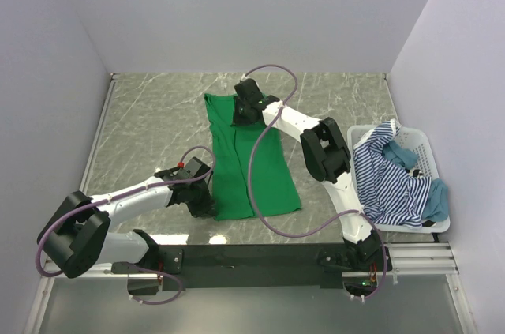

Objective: Fold and stack the tank tops

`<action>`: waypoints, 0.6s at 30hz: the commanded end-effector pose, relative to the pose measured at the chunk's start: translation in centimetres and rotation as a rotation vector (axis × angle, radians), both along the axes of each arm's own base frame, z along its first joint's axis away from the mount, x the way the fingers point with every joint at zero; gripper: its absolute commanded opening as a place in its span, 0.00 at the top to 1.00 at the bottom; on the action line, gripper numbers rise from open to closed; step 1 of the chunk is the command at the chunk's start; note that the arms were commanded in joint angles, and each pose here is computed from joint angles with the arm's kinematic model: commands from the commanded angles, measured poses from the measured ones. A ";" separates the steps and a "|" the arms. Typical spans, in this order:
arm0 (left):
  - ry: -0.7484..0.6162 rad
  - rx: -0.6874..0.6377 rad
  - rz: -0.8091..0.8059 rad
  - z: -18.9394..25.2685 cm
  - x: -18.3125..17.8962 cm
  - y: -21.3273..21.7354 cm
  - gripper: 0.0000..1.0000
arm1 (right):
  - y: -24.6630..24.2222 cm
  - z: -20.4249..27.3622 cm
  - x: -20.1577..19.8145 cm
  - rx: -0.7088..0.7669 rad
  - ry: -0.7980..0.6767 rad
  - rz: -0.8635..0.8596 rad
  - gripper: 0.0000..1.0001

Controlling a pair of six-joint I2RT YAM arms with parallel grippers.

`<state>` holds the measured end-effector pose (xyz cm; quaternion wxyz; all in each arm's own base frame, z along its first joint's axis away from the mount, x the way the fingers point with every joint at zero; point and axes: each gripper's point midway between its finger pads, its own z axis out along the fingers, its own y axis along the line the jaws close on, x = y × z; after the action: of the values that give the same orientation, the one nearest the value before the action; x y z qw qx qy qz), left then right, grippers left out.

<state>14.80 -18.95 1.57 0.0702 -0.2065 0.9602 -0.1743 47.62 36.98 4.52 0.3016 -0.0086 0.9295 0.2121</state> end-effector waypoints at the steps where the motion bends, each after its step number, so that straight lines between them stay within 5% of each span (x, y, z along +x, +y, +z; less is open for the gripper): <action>1: 0.013 0.003 -0.025 0.3 -0.5 0.0 0.99 | -0.1 2.8 1.1 0.011 -0.059 -0.006 0.88; 3: 0.011 0.000 -0.025 0.4 -0.3 -0.2 0.99 | 0.1 2.4 0.3 0.023 -0.052 0.009 0.72; 6: 0.009 -0.002 -0.027 0.4 -0.3 -0.3 0.99 | 0.2 2.3 -0.3 0.020 -0.050 0.013 0.65; 18: 0.011 0.002 -0.024 0.4 -0.5 -0.1 0.99 | 0.9 2.2 -1.2 0.050 -0.038 0.021 0.63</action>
<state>14.72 -19.01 1.57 0.0693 -0.2049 0.9606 -0.1748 46.31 36.91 3.02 0.2894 -0.0158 0.9339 0.2093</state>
